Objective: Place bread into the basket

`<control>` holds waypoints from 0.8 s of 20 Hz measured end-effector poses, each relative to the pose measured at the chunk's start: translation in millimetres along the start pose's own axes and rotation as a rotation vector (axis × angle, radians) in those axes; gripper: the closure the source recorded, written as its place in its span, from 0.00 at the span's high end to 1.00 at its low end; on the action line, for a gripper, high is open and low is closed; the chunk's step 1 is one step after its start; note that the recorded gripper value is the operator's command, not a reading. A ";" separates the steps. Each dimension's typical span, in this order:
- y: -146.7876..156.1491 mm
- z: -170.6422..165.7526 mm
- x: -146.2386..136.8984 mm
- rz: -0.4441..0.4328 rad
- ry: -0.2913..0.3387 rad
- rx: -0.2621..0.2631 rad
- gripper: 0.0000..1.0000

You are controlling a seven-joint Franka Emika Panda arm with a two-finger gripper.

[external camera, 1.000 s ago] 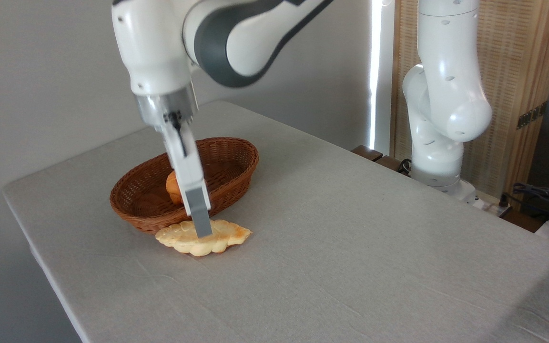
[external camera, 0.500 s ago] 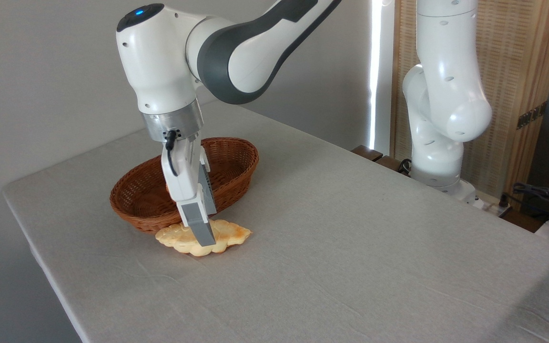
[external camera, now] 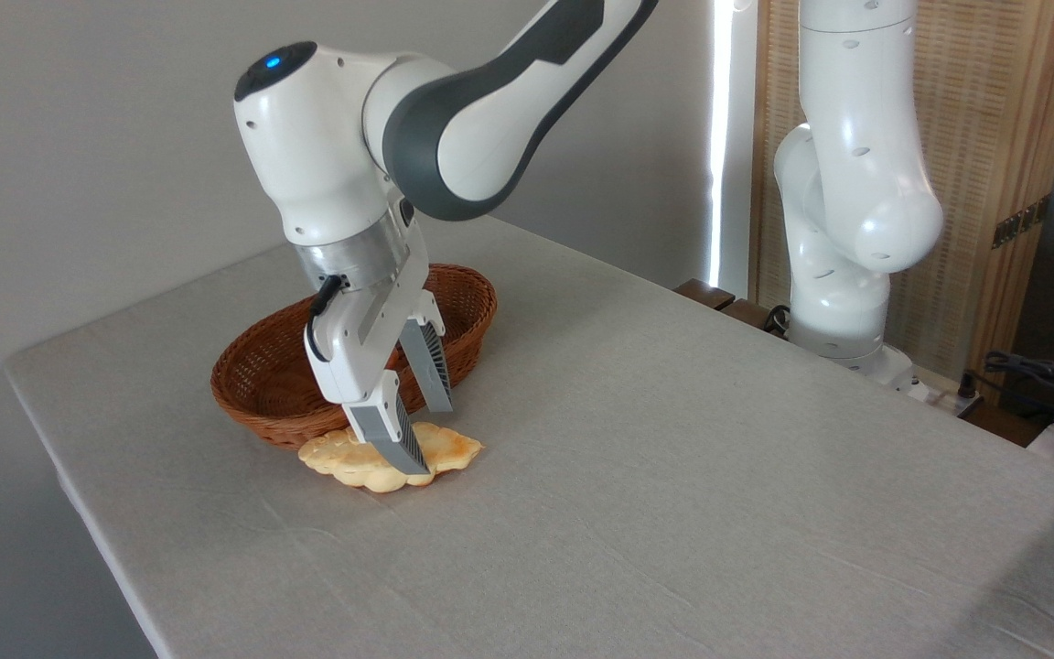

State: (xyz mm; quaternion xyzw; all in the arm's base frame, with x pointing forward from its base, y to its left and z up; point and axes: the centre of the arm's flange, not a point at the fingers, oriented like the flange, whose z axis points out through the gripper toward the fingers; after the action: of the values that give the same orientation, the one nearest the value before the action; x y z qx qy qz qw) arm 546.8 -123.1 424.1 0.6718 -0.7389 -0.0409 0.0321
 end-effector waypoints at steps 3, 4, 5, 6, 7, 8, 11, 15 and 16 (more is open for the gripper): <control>-0.4 8.1 2.3 0.004 0.001 0.019 1.00; -1.1 8.7 2.6 0.005 0.002 0.028 1.00; -2.4 8.6 2.8 0.005 0.003 0.042 1.00; -3.5 8.7 2.9 0.005 0.004 0.053 1.00; -4.3 9.4 3.0 0.005 0.004 0.058 0.90; -5.3 10.1 3.2 0.005 0.004 0.064 0.71; -6.8 13.7 3.5 0.005 0.002 0.066 0.21; -4.7 21.0 3.0 0.004 -0.001 0.051 0.21; -3.9 23.0 2.9 0.004 -0.001 0.047 0.21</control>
State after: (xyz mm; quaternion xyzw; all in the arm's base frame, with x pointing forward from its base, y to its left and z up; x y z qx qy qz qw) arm 548.0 -125.9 400.8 0.6709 -0.7410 -0.0240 0.0161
